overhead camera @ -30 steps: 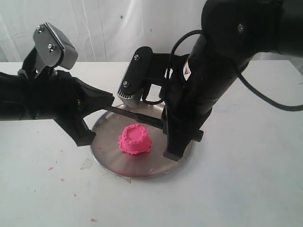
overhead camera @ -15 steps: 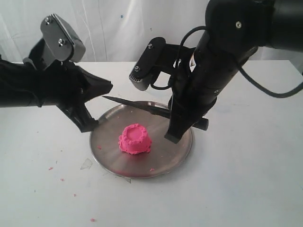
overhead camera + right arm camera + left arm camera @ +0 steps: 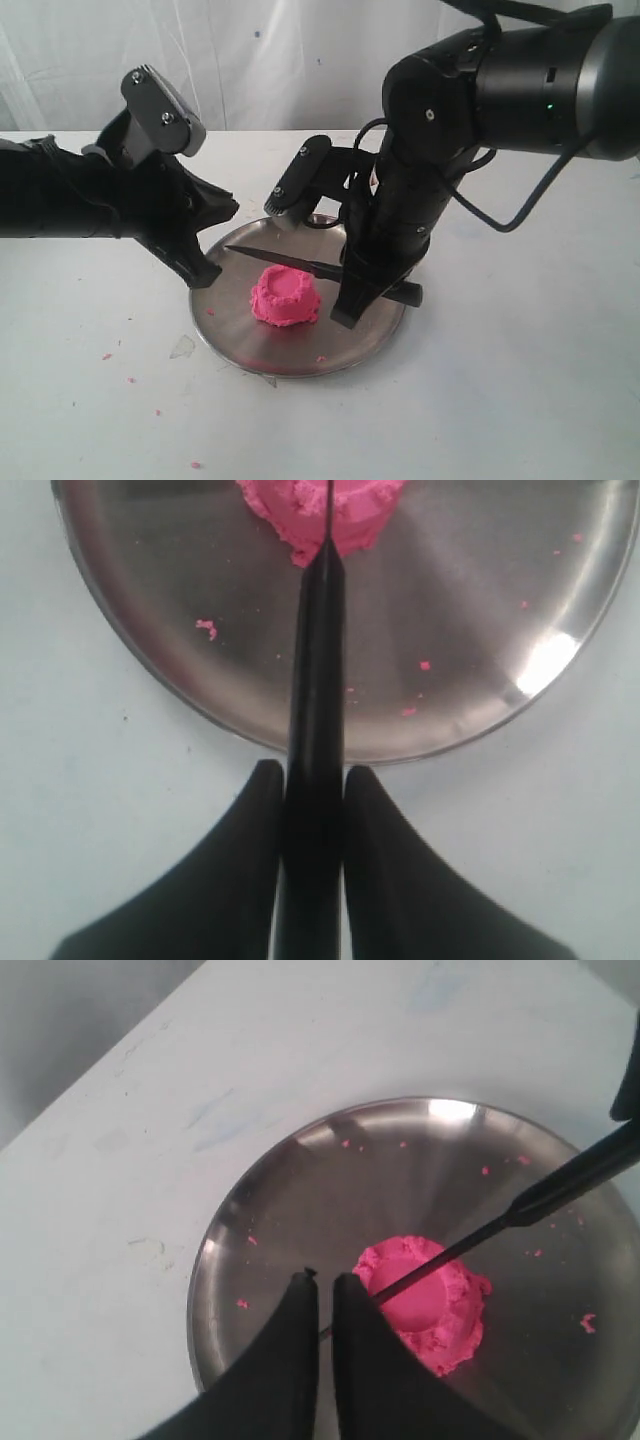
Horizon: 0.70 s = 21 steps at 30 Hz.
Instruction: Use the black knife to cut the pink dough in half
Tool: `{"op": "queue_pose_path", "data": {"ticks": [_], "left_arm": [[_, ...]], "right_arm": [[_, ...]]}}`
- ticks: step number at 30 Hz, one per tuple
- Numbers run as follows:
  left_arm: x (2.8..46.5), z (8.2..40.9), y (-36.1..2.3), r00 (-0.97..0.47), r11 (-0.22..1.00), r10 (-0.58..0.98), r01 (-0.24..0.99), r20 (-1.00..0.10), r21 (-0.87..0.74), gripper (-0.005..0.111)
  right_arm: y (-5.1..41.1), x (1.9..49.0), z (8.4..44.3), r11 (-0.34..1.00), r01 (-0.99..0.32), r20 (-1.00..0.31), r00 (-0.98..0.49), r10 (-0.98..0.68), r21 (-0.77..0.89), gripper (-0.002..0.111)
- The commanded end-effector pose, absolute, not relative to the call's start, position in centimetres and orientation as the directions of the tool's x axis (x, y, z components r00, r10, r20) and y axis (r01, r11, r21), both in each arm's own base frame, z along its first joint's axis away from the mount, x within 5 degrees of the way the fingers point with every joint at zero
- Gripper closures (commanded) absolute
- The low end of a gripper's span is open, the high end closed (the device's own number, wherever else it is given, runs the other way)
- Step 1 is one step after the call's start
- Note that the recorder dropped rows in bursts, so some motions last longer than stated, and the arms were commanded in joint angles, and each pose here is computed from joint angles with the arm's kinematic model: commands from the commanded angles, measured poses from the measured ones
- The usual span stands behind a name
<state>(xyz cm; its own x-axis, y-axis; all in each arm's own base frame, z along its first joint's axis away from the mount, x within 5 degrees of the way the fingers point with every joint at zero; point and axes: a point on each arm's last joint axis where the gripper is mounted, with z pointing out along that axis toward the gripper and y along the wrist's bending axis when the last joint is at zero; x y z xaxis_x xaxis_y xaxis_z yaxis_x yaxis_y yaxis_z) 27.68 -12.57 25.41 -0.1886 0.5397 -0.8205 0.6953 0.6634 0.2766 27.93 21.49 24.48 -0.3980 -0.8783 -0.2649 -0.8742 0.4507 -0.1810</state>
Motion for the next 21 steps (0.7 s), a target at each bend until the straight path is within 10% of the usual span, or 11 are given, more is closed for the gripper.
{"op": "queue_pose_path", "data": {"ticks": [1,21], "left_arm": [[28.8,24.6,-12.7,-0.233,0.692,0.531,0.675,-0.815,0.258,0.107],[31.2,21.7,-13.4,-0.313,0.702,0.541,0.68,-0.781,0.214,0.107]], "right_arm": [[21.6,28.5,23.9,0.462,-0.87,-0.273,-0.408,-0.871,-0.175,0.108],[20.9,28.9,22.3,0.531,-0.831,-0.304,-0.469,-0.829,-0.165,0.108]]}}
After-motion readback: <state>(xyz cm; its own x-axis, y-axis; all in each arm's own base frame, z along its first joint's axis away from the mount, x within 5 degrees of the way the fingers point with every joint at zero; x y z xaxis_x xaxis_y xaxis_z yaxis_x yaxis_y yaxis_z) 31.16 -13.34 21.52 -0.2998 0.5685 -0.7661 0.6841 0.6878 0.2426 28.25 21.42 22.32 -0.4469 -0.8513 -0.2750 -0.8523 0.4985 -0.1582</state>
